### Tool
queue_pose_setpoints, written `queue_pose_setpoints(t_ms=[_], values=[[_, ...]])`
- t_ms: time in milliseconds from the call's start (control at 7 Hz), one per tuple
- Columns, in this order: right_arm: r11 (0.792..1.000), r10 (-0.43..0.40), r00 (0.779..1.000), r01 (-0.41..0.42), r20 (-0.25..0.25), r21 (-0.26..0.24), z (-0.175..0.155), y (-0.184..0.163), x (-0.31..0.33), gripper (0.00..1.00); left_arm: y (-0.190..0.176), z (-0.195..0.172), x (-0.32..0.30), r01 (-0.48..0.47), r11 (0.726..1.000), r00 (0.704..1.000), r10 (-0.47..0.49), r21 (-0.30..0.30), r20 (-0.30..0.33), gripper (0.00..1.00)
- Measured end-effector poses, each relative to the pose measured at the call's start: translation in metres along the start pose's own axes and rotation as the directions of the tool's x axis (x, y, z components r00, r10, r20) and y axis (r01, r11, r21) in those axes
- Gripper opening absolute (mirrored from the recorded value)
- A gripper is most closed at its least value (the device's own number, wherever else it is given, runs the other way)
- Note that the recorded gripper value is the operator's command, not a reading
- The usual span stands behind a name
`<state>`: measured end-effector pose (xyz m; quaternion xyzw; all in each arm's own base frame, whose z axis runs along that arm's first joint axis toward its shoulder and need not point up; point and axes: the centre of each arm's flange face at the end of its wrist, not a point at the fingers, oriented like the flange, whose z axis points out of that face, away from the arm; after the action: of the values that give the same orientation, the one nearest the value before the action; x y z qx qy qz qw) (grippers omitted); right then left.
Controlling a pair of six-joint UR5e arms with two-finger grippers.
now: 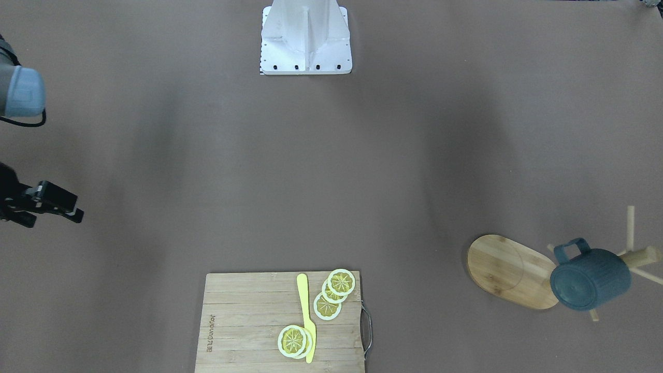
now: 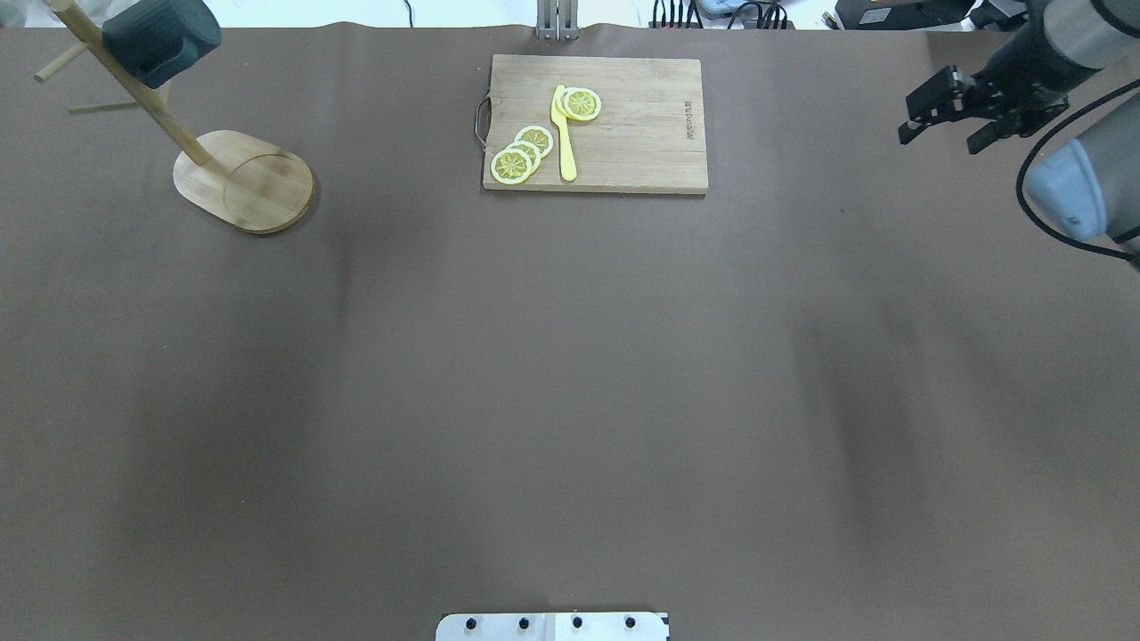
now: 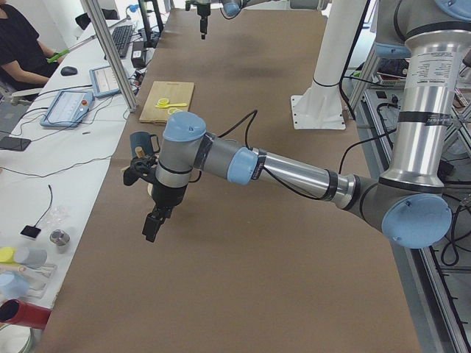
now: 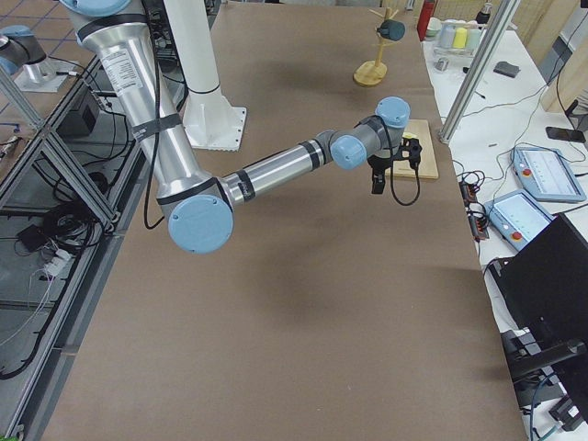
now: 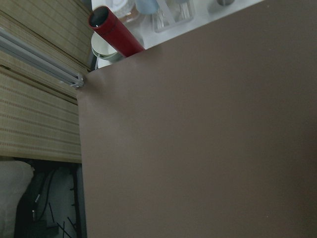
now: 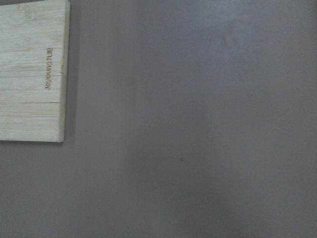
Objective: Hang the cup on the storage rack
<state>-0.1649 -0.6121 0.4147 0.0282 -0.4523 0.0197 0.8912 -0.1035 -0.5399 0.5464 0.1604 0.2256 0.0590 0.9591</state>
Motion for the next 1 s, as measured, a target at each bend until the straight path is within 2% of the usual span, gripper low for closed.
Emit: queue_pose_setpoints(t_ms=[143,286,429,571,714,1000], values=[[0.999,-0.029,0.997,0.027,-0.073,-0.029,-0.002,0.005,0.047,1.00,0.001,0.008,0.003,0.017,1.000,1.000,-0.017,-0.024,-0.020,0.98],[0.994,-0.087,0.982,0.075,-0.170,-0.076,-0.001,0.012,0.094,1.00,0.001,0.011,0.006,0.045,0.998,0.998,-0.047,-0.042,-0.047,0.98],[0.987,-0.126,0.965,0.100,-0.228,-0.124,-0.005,0.022,0.139,1.00,0.002,0.012,0.009,0.063,0.997,0.995,-0.067,-0.054,-0.070,0.98],[0.986,-0.121,0.963,0.087,-0.243,-0.144,-0.015,0.036,0.183,1.00,0.006,0.017,0.009,0.079,0.995,0.993,-0.085,-0.068,-0.084,0.98],[0.989,-0.072,0.973,0.041,-0.220,-0.143,-0.027,0.055,0.224,1.00,0.011,0.024,0.010,0.098,0.991,0.987,-0.109,-0.090,-0.121,0.98],[0.990,0.050,0.989,-0.067,-0.136,-0.121,-0.048,0.093,0.285,1.00,0.018,0.040,0.016,0.129,0.982,0.947,-0.165,-0.141,-0.276,0.98]])
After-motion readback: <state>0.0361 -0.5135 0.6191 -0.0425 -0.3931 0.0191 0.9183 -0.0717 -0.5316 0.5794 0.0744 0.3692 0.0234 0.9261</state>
